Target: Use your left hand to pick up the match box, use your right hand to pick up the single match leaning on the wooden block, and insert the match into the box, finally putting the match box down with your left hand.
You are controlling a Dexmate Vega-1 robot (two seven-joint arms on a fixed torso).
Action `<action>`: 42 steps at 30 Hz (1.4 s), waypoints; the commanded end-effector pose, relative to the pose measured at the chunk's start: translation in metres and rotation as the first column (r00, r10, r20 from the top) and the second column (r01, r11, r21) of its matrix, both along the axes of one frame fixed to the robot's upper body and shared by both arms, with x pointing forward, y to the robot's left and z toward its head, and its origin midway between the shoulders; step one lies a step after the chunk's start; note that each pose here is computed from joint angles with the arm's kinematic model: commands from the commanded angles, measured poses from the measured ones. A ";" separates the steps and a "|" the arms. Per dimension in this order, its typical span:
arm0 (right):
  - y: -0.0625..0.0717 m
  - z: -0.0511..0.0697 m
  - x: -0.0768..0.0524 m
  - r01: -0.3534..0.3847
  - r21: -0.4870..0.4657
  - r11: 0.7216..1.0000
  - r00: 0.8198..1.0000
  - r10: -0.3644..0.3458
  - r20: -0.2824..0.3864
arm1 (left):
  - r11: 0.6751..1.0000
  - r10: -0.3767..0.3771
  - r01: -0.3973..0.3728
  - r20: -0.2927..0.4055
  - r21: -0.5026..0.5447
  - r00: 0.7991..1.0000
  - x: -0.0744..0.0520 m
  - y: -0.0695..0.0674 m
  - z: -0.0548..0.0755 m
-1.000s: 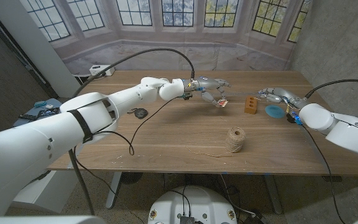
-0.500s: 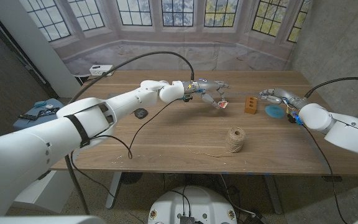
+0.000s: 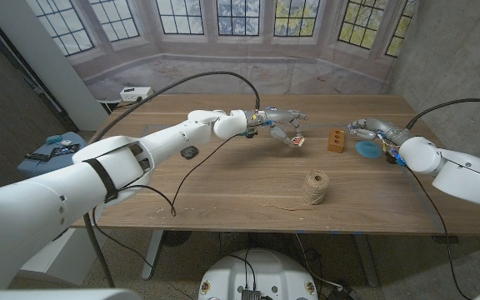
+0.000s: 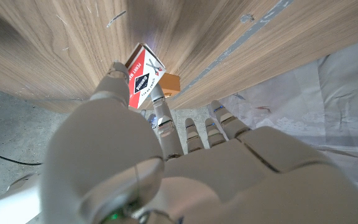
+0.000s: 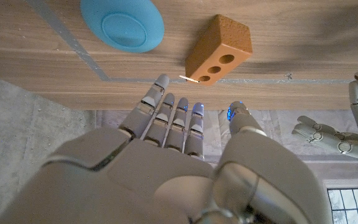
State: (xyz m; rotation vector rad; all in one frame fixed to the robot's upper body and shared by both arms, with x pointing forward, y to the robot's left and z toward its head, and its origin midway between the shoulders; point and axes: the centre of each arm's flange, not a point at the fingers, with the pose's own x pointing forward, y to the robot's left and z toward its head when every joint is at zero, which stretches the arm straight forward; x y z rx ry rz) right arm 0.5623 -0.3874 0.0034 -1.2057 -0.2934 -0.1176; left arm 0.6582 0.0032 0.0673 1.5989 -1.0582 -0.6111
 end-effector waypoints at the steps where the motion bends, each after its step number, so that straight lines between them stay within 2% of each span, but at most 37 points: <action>1: -0.002 0.006 0.000 0.042 -0.078 0.996 0.999 -0.040 0.026 | 1.000 -0.002 0.001 -0.015 -0.019 1.000 0.002 -0.005 -0.001; 15: 0.002 0.017 0.008 0.118 -0.194 0.974 0.992 -0.108 0.062 | 0.999 -0.015 0.013 -0.033 -0.049 0.999 0.006 -0.012 -0.001; 29: 0.002 0.023 0.018 0.154 -0.255 0.955 0.987 -0.140 0.074 | 0.995 -0.021 0.013 -0.073 -0.101 0.997 0.010 -0.018 -0.004; 42: 0.003 0.028 0.017 0.175 -0.295 0.939 0.985 -0.163 0.064 | 0.994 -0.026 0.016 -0.091 -0.109 0.996 0.014 -0.023 -0.005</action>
